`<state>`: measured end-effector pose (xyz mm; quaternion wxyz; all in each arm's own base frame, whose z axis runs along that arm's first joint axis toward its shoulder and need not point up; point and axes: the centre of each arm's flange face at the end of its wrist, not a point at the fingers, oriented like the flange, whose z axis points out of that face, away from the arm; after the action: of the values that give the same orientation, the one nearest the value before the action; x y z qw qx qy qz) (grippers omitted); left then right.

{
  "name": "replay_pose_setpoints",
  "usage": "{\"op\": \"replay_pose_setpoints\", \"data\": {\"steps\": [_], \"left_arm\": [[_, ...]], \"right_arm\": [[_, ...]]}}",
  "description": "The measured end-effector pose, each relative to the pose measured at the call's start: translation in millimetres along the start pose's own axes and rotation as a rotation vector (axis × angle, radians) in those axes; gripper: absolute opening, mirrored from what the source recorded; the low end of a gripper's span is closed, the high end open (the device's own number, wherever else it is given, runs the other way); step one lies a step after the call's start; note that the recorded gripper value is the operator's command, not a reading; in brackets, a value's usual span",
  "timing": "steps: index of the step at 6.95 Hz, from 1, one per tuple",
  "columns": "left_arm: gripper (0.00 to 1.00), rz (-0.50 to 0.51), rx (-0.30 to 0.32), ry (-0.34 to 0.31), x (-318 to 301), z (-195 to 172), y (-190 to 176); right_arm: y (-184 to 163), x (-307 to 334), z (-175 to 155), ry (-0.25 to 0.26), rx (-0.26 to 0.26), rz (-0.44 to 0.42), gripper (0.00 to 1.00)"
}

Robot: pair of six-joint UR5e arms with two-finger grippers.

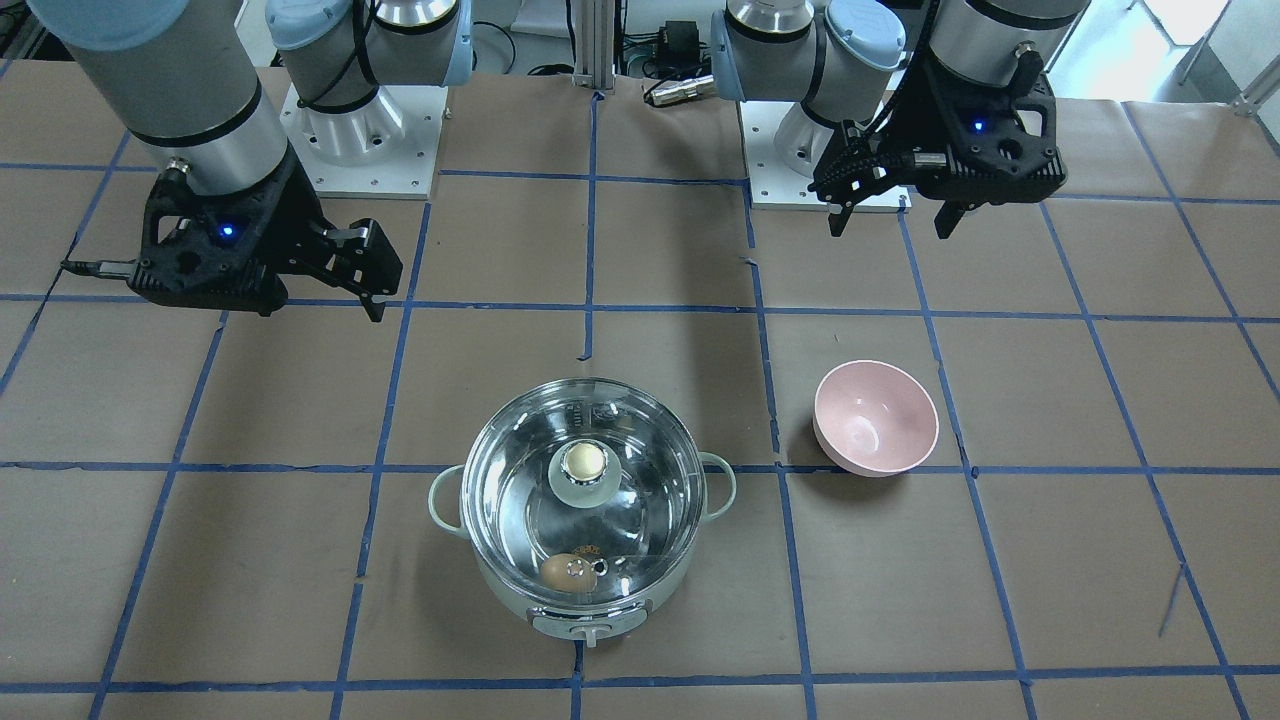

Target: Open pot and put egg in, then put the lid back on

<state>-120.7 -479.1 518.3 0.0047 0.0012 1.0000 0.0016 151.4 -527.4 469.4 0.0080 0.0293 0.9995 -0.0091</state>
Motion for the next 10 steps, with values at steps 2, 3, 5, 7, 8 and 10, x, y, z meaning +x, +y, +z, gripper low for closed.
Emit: {"op": "replay_pose_setpoints", "data": {"steps": [2, 3, 5, 7, 8, 10], "left_arm": [[1.0, -0.008, -0.025, -0.002, -4.8, -2.6, 2.2], [1.0, -0.011, -0.033, -0.002, -6.3, -4.0, 3.0], [1.0, -0.01, -0.04, -0.001, -5.1, -3.7, 4.0], [1.0, -0.009, -0.042, 0.003, -2.8, -1.7, 4.5], [1.0, -0.008, -0.042, 0.004, -2.0, -1.0, 4.8], [1.0, -0.006, -0.046, 0.003, -0.9, 1.6, 5.8]], "right_arm": [[4.9, 4.2, -3.5, -0.001, 0.018, 0.002, 1.0], [5.6, 4.3, -4.0, 0.0, 0.019, 0.002, 1.0], [5.7, 4.1, -3.5, 0.0, 0.019, -0.004, 1.0], [4.7, 5.6, -3.3, 0.0, 0.02, -0.018, 1.0], [4.4, 5.8, -3.2, 0.0, 0.02, -0.02, 1.0], [3.9, 6.1, -2.8, 0.0, 0.02, -0.022, 1.0]]}}
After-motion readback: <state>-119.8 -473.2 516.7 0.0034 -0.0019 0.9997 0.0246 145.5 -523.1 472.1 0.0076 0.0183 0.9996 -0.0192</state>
